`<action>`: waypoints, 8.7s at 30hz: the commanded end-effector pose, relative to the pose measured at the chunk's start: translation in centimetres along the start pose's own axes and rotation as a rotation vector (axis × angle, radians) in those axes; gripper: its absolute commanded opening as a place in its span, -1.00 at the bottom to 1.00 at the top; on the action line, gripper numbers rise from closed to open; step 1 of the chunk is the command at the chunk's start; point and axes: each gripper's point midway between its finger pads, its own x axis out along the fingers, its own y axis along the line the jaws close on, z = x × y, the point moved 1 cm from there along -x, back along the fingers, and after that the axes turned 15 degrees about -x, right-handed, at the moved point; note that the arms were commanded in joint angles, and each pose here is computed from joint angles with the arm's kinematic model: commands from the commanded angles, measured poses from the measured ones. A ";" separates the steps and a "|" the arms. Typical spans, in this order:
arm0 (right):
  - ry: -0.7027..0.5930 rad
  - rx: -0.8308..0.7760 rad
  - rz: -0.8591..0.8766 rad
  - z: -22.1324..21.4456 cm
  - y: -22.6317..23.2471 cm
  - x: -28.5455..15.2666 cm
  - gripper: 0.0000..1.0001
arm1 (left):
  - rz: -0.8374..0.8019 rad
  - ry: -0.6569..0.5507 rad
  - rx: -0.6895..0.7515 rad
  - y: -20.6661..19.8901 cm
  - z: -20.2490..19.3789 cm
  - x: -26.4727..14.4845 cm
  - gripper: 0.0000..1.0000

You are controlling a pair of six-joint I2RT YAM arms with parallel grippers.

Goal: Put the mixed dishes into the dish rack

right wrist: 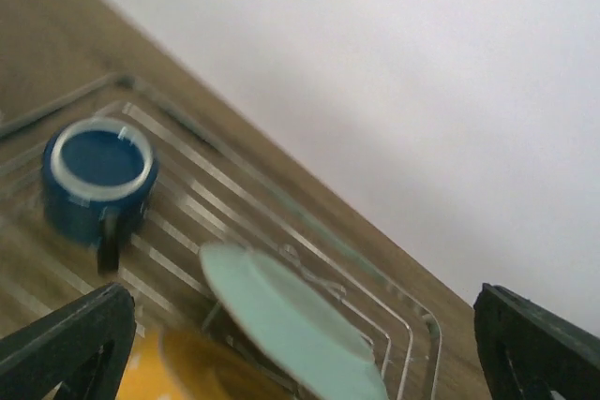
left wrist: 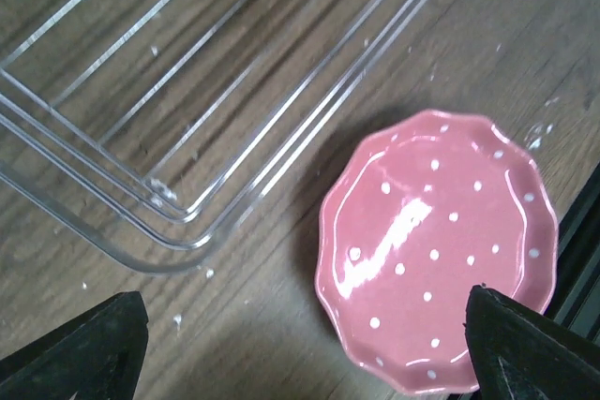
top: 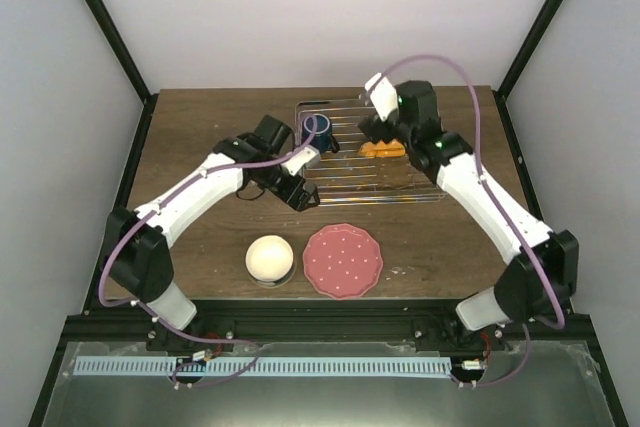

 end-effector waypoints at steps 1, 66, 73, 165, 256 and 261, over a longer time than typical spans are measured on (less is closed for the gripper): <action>0.100 0.363 -0.072 0.1 -3.0 1.5 1.00 | 0.097 0.044 0.026 0.3 -2.2 -0.1 0.87; 0.116 0.532 -0.039 -0.1 -4.9 0.0 1.00 | 0.113 0.304 0.187 0.1 -9.6 12.8 -1.00; 0.128 0.590 -0.012 -1.0 -4.8 -0.3 1.00 | 0.069 0.194 0.223 -2.4 -5.9 10.1 -1.00; -0.111 0.456 0.889 2.7 9.9 -5.6 -0.99 | 0.313 -0.354 0.062 4.3 8.1 -9.9 0.99; 0.071 -0.757 0.137 -7.1 5.2 -2.9 -0.21 | 0.333 -0.277 0.017 6.4 7.8 -6.7 1.00; 0.143 -0.759 0.168 -8.6 5.6 -2.9 -0.03 | 0.333 -0.272 0.024 6.4 7.8 -6.5 1.00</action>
